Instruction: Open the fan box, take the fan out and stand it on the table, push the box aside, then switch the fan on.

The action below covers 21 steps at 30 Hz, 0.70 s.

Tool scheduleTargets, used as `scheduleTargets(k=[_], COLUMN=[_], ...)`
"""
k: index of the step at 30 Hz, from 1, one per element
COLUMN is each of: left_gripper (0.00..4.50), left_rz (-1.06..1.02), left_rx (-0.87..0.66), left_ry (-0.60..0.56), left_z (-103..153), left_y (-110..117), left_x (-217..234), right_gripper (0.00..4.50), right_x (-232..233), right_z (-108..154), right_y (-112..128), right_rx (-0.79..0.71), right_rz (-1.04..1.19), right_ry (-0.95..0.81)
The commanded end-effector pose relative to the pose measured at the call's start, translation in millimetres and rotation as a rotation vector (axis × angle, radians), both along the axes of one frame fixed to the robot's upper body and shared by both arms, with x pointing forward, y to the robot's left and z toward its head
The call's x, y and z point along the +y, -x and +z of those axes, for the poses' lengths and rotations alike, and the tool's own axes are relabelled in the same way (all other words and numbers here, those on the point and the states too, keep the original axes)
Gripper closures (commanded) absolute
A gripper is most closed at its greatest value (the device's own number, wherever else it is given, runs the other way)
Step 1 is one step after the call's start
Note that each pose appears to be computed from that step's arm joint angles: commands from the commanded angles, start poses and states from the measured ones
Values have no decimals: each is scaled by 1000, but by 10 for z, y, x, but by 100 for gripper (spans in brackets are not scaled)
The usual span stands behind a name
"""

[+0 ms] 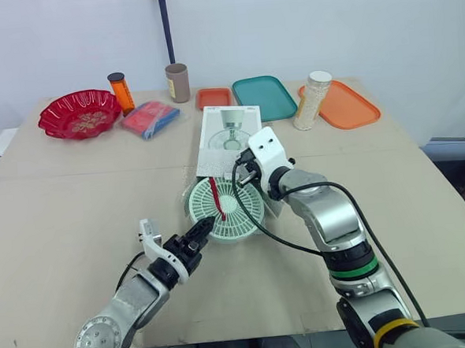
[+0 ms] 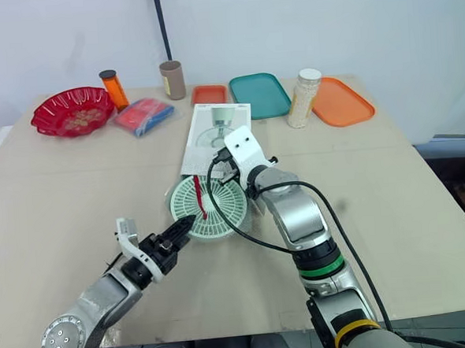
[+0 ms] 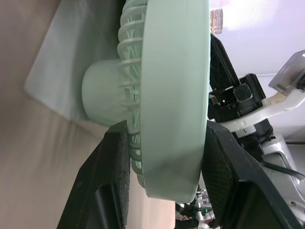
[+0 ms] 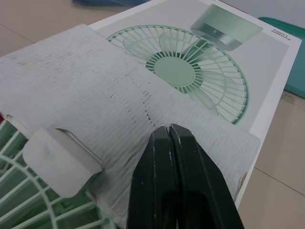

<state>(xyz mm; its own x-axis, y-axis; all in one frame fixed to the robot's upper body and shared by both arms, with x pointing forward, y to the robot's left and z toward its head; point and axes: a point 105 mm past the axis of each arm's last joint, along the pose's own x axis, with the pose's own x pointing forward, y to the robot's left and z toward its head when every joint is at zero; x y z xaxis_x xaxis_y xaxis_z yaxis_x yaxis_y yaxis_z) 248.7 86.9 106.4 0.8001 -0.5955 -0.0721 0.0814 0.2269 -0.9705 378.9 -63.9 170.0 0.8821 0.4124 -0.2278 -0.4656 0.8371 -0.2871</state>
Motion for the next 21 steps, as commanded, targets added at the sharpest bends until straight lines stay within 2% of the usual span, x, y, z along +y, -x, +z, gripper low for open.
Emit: scheduleTargets(k=[1, 21], left_gripper=[293, 293], left_rz=[17, -1], left_rx=[73, 179], left_ry=[-49, -83], left_z=[-119, -212], left_y=[126, 749], left_x=[118, 349], right_gripper=[450, 450], right_x=[-35, -66], right_z=[-210, -286], right_y=[0, 3], right_rx=[87, 124], right_rz=[-13, -38], right_ry=[29, 69])
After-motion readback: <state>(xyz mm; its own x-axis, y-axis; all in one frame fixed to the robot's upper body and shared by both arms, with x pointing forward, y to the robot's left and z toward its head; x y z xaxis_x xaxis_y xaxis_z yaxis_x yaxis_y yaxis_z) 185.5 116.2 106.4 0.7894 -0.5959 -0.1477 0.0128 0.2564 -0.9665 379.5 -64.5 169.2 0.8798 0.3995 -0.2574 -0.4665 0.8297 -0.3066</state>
